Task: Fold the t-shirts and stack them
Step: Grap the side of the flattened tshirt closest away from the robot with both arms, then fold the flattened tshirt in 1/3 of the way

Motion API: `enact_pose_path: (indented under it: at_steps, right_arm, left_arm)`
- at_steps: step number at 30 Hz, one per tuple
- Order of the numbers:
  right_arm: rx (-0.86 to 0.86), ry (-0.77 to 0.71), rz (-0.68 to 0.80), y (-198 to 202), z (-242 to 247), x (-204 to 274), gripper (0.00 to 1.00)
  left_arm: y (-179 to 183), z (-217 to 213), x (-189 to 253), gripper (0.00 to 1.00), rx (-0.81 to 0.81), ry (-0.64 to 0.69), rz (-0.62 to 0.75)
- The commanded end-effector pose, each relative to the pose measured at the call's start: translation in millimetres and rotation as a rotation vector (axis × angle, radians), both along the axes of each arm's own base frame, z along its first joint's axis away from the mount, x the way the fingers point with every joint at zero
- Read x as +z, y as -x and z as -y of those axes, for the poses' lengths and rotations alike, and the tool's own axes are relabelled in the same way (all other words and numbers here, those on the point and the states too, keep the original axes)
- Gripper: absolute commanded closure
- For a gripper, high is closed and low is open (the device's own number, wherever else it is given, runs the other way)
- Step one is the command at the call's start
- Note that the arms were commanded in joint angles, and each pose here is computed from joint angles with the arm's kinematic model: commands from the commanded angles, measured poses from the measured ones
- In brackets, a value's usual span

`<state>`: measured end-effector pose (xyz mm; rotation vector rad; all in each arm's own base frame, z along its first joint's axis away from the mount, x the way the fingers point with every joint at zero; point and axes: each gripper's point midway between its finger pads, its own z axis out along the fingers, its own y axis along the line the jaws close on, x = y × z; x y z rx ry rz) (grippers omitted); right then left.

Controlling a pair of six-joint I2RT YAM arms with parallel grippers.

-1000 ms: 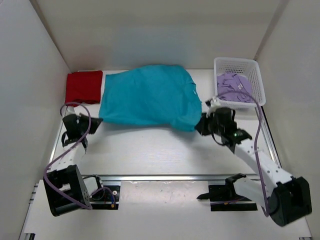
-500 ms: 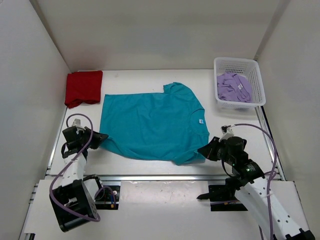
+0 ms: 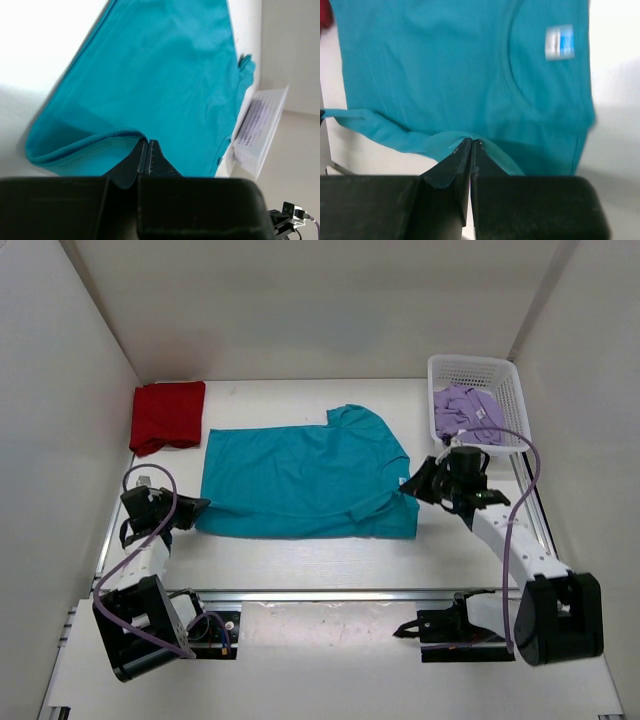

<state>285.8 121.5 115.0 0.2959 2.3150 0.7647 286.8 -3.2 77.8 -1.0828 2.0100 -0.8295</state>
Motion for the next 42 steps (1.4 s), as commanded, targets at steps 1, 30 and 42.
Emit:
enact_pose_path:
  at_steps: [1, 30, 42]
  right_arm:
    - [0.001, 0.014, 0.146, -51, 2, 31, 1.00]
    - [-0.092, 0.107, 0.103, -43, 18, -25, 1.00]
    - [-0.199, 0.167, -0.026, -2, 57, -87, 0.56]
  left_arm:
    - [-30, -17, 35, 1.00, 0.066, -0.014, 0.116]
    - [-30, 22, 20, 0.53, -0.055, -0.158, 0.108]
    - [-41, 80, -23, 0.62, -0.187, -0.042, 0.023]
